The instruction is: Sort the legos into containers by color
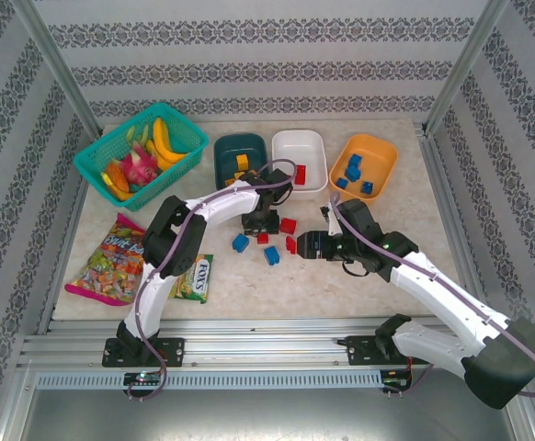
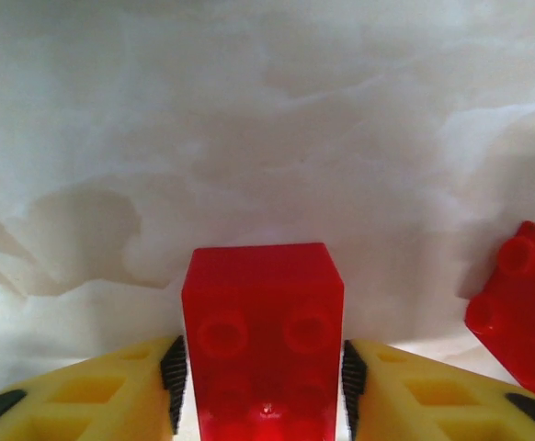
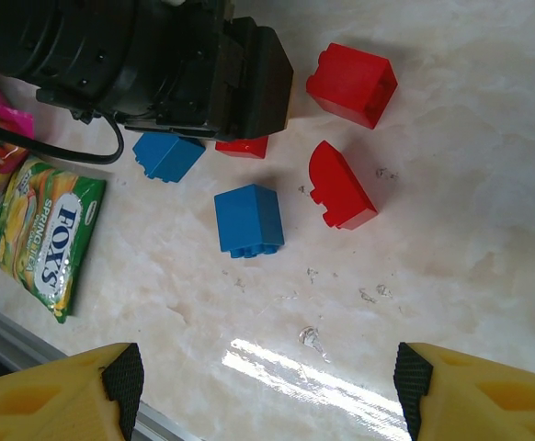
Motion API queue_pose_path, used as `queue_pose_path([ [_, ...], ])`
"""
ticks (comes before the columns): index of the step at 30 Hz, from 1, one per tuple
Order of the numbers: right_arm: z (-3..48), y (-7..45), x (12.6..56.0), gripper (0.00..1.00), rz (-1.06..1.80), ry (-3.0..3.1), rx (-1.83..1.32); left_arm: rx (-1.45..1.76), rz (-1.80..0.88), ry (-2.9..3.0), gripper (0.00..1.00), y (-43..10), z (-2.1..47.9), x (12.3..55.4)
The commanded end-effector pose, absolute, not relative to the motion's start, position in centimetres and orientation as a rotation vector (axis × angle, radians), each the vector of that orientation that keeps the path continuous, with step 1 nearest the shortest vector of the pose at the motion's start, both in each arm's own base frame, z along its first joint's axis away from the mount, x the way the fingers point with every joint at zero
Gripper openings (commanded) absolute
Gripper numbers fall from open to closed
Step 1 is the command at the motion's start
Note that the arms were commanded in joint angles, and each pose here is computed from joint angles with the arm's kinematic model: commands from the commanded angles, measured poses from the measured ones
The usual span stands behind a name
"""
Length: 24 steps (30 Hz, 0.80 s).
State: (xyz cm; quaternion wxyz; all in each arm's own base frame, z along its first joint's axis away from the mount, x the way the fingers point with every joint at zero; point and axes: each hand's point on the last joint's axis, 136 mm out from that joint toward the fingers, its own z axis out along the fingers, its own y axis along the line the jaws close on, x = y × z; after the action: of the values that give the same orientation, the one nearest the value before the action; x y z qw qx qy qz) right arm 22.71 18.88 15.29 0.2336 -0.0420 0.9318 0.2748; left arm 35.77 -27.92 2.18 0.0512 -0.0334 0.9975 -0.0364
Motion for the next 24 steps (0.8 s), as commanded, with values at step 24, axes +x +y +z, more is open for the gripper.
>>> queue_pose_path([
  [24,23.9,12.1,31.3,0.73,0.752,2.221,0.341,0.045,-0.686,2.598,0.25,-38.7,15.1,47.5],
])
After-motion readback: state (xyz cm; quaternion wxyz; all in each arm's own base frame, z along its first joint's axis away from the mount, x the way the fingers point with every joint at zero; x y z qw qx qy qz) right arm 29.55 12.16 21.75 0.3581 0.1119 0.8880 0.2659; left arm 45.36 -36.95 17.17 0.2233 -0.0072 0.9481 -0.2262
